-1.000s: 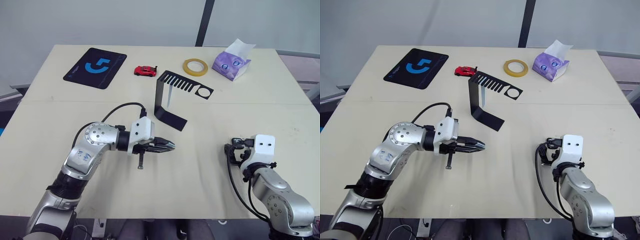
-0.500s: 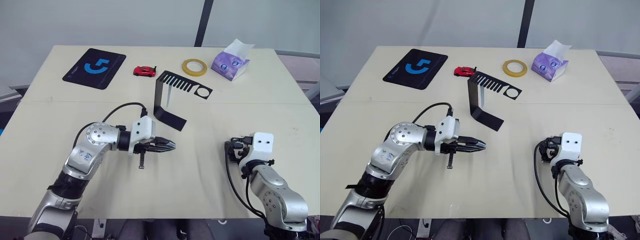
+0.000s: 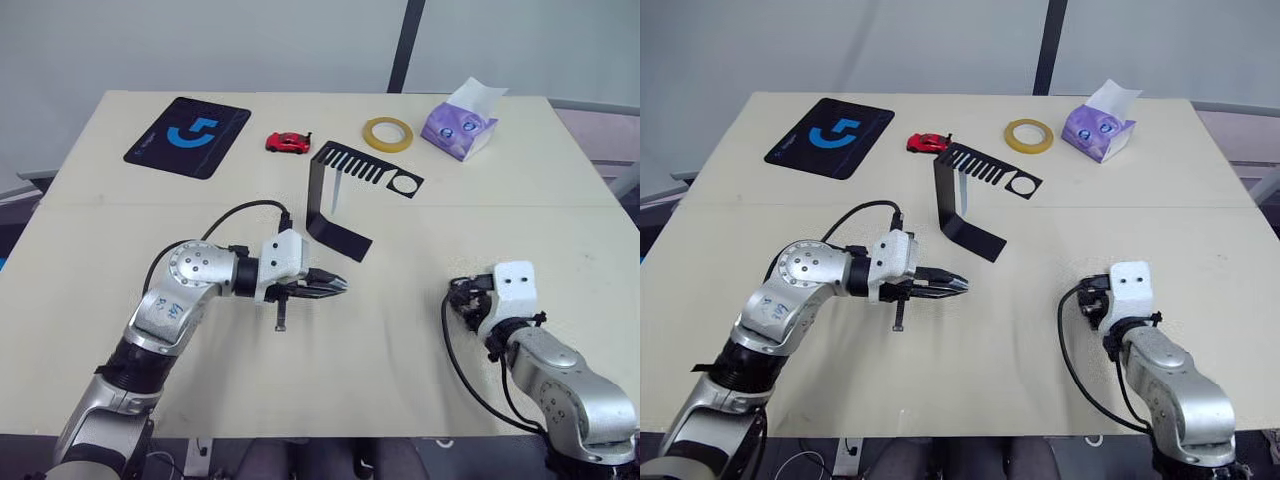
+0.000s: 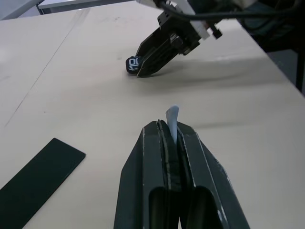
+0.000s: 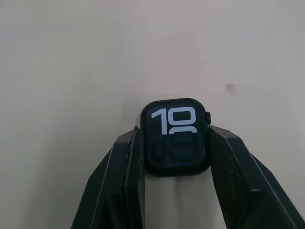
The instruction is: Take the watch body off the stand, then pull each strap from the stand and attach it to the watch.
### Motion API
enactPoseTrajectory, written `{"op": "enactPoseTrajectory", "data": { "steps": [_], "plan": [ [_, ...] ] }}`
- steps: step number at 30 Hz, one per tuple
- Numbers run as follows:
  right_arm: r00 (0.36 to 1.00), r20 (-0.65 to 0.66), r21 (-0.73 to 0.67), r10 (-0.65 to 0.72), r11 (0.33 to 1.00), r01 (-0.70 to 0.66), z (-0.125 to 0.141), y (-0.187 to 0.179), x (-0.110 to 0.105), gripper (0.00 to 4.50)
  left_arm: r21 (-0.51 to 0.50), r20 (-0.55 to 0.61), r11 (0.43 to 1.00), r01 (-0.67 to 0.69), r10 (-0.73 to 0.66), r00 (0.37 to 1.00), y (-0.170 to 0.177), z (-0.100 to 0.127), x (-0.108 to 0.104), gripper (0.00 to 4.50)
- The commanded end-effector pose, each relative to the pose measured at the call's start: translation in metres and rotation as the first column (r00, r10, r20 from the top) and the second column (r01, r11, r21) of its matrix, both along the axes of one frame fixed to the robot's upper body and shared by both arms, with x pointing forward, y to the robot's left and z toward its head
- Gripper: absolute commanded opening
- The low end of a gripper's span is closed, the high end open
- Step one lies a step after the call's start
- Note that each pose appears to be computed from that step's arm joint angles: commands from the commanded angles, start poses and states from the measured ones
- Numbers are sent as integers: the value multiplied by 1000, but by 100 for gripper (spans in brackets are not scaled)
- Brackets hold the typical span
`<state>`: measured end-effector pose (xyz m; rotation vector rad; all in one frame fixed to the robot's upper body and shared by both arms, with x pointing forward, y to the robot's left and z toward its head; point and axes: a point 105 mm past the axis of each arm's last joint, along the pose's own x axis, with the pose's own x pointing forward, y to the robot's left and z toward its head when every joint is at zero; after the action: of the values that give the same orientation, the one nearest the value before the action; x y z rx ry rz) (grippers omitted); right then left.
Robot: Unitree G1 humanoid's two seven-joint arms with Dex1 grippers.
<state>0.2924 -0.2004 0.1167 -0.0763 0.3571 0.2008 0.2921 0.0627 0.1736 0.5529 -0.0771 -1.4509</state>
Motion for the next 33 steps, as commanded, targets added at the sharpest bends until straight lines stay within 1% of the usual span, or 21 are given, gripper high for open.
{"op": "enactPoseTrajectory", "data": {
  "steps": [1, 3, 4, 11, 16, 23, 28, 33],
  "plan": [
    [937, -20, 116, 348, 932, -343, 30, 50, -14, 153, 30, 148, 999, 20, -24, 989, 1, 9, 6, 0],
    [877, -53, 238, 478, 859, -453, 37, 70, -21, 153, 48, 200, 999, 21, -31, 979, 3, 9, 11, 0],
    [855, -63, 276, 514, 832, -480, 40, 76, -22, 153, 57, 221, 998, 23, -35, 975, 4, 9, 13, 0],
    [763, -105, 449, 638, 715, -536, 50, 100, -20, 153, 82, 307, 995, 53, -76, 949, 10, 9, 20, 0],
    [723, -126, 494, 679, 676, -548, 50, 110, -18, 153, 81, 343, 995, 64, -88, 935, 12, 13, 21, 0],
    [692, -127, 567, 711, 624, -537, 53, 119, -12, 153, 124, 407, 988, 96, -139, 903, 11, 12, 19, 0],
    [685, -118, 604, 719, 599, -526, 57, 120, -10, 153, 118, 433, 987, 105, -146, 889, 10, 13, 17, 0],
    [689, -119, 613, 715, 599, -515, 59, 121, -8, 153, 115, 441, 987, 108, -148, 885, 8, 13, 17, 0]
  ]
}}
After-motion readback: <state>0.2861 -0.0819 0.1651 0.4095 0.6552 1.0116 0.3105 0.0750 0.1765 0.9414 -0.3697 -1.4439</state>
